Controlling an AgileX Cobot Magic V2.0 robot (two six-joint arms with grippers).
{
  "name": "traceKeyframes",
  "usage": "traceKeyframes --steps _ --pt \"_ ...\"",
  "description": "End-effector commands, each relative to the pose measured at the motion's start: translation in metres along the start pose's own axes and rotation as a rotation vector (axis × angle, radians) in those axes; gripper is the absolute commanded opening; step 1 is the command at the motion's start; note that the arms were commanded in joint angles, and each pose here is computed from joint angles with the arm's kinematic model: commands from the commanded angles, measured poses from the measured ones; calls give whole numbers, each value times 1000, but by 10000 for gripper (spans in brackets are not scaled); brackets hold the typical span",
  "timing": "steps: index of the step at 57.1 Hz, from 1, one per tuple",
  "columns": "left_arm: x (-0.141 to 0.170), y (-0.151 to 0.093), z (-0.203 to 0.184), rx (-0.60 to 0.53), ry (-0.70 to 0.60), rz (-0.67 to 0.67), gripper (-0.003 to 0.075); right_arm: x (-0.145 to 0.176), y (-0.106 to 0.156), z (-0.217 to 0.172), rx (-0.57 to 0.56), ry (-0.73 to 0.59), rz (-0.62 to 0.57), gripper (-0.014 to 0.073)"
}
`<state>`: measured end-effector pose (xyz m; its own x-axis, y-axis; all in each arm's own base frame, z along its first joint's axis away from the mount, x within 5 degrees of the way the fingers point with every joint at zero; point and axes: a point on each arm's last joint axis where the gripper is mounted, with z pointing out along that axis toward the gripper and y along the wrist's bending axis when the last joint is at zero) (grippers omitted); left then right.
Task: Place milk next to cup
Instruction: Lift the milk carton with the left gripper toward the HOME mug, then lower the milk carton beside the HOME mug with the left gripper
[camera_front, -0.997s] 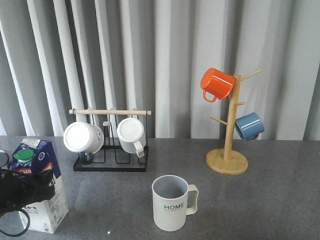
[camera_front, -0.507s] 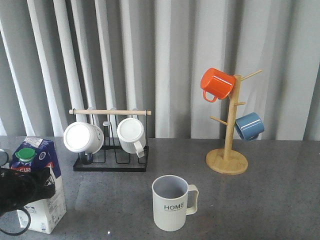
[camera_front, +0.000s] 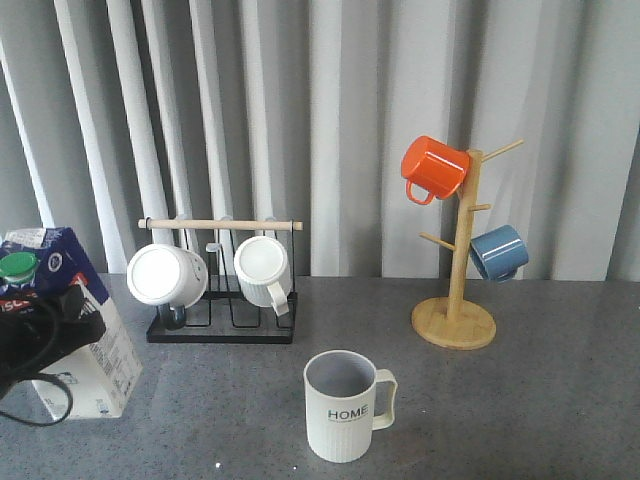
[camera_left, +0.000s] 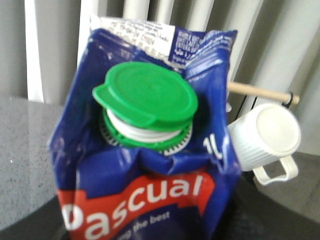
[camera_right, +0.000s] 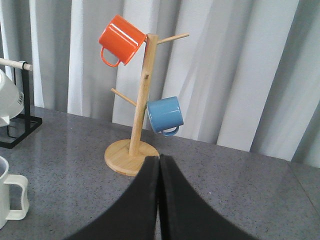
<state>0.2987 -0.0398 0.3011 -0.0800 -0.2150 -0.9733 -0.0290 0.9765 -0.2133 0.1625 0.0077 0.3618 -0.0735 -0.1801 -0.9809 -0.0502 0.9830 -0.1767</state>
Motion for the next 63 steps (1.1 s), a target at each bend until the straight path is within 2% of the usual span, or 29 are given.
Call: traceKeyframes --steps 1,8,21,26,35,45,63 --pt "-25 -15 -18 -128 -148 23 -7 -16 -2 -3 5 -100 -8 -10" --pt "-17 -43 -31 -210 -135 29 -7 -16 -2 -3 5 -102 -8 -10" --pt "-4 -121 -34 -7 -100 36 -7 -16 -2 -3 5 -102 -8 -10" --pt "2 -142 -29 23 -96 38 -7 -16 -2 -3 5 -102 -8 -10" --pt "16 -171 -13 7 -116 36 -7 -16 -2 -3 5 -102 -8 -10" --pt "35 -186 5 10 -112 83 -7 -16 -2 -3 5 -102 -8 -10" --pt "60 -182 20 -50 -112 87 -7 -16 -2 -3 5 -102 -8 -10"
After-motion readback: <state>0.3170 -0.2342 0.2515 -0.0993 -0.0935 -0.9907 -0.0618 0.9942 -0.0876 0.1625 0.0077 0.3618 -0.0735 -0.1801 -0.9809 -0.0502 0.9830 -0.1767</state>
